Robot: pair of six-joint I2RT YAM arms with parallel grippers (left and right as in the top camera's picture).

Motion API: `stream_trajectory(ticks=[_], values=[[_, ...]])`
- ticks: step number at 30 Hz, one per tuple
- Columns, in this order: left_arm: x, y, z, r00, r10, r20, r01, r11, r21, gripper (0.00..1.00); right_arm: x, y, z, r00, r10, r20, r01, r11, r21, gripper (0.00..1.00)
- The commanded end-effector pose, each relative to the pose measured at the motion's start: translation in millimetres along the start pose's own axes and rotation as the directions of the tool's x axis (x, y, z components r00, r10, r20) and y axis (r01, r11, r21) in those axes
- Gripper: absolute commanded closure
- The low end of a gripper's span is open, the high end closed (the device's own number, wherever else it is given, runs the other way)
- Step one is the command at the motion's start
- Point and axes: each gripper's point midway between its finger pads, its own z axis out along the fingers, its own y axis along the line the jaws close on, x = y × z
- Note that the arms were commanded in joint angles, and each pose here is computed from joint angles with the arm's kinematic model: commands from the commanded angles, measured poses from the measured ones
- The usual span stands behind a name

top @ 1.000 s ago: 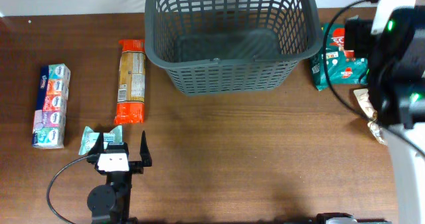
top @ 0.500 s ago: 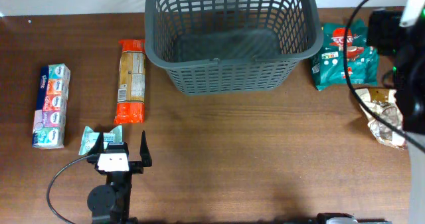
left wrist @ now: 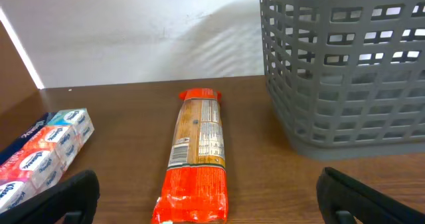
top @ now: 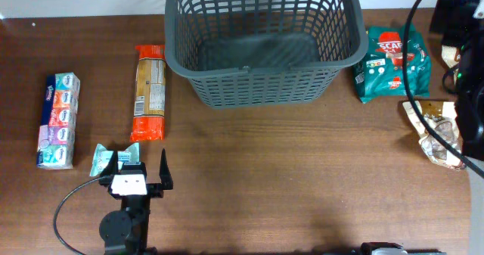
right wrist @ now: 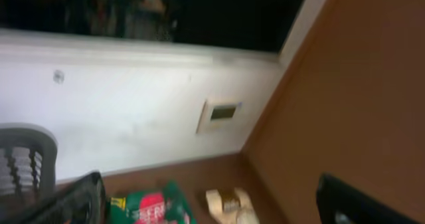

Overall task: Pack container
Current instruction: 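Move the right gripper up and right toward the green Nescafé bag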

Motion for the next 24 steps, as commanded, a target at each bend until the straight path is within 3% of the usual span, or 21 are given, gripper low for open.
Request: stream_trajectory(ticks=[1, 5, 9, 15, 24], values=[[1.7, -0.1, 0.1, 1.000, 0.016, 0.002, -0.016, 1.000, -0.002, 0.01, -0.4, -12.6, 25.9, 1.000, 0.028, 0.007, -0.028, 0.997, 0.069, 0.01], [1.7, -0.1, 0.1, 1.000, 0.016, 0.002, -0.016, 1.000, -0.002, 0.01, 38.9, -14.3, 78.2, 0.994, 0.045, -0.100, -0.035, 0.994, 0.104, 0.01], [1.7, -0.1, 0.1, 1.000, 0.016, 0.002, -0.016, 1.000, -0.002, 0.01, 93.8, -5.6, 114.5, 0.949, 0.195, -0.249, -0.179, 0.980, 0.085, 0.01], [1.7, -0.1, 0.1, 1.000, 0.016, 0.002, -0.016, 1.000, -0.002, 0.01, 157.3, 15.9, 142.8, 0.806, 0.365, -0.466, -0.443, 0.894, -0.066, 0.01], [1.7, -0.1, 0.1, 1.000, 0.016, 0.002, -0.016, 1.000, -0.002, 0.01, 255.4, 20.4, 137.1, 0.567, 0.355, -0.743, -0.511, 0.860, 0.021, 0.01]])
